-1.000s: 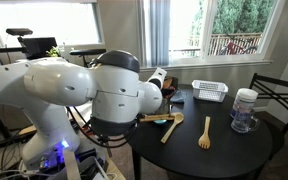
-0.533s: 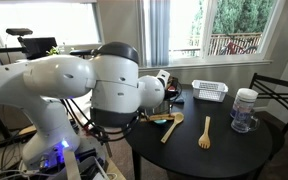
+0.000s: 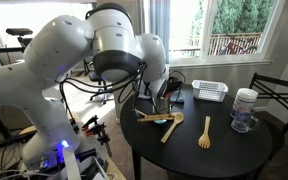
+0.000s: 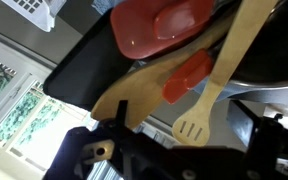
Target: Put the spoon into the bucket
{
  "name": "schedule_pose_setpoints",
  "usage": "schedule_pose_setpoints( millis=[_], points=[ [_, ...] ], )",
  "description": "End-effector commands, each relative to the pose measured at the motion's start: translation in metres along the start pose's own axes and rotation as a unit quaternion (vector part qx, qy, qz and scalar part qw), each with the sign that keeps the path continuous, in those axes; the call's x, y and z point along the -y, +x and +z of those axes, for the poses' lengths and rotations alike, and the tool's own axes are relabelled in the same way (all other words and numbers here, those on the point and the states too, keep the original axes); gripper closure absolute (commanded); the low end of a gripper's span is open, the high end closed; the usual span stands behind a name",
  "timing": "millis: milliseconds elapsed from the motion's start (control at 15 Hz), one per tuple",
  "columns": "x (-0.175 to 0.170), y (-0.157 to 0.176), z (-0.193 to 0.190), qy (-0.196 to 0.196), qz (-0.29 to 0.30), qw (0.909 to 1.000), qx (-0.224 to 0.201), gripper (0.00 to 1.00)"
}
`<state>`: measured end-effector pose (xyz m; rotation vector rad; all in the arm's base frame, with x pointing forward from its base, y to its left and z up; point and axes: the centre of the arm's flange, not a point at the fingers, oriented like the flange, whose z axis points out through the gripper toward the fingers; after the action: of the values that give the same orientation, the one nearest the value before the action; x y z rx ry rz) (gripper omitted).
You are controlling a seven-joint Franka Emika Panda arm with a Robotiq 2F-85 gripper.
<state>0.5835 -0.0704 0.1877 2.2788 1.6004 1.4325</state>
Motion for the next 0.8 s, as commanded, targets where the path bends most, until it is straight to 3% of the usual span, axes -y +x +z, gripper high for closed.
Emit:
schedule_pose_setpoints(
  millis=[0,733],
  points=[
    [0.01,0.03,-0.003,0.02,-0.027,0.9985,0.043,0.0],
    [0.016,0.051,0.023,0.025,-0.098,0.9876,0.12,0.0]
  ],
)
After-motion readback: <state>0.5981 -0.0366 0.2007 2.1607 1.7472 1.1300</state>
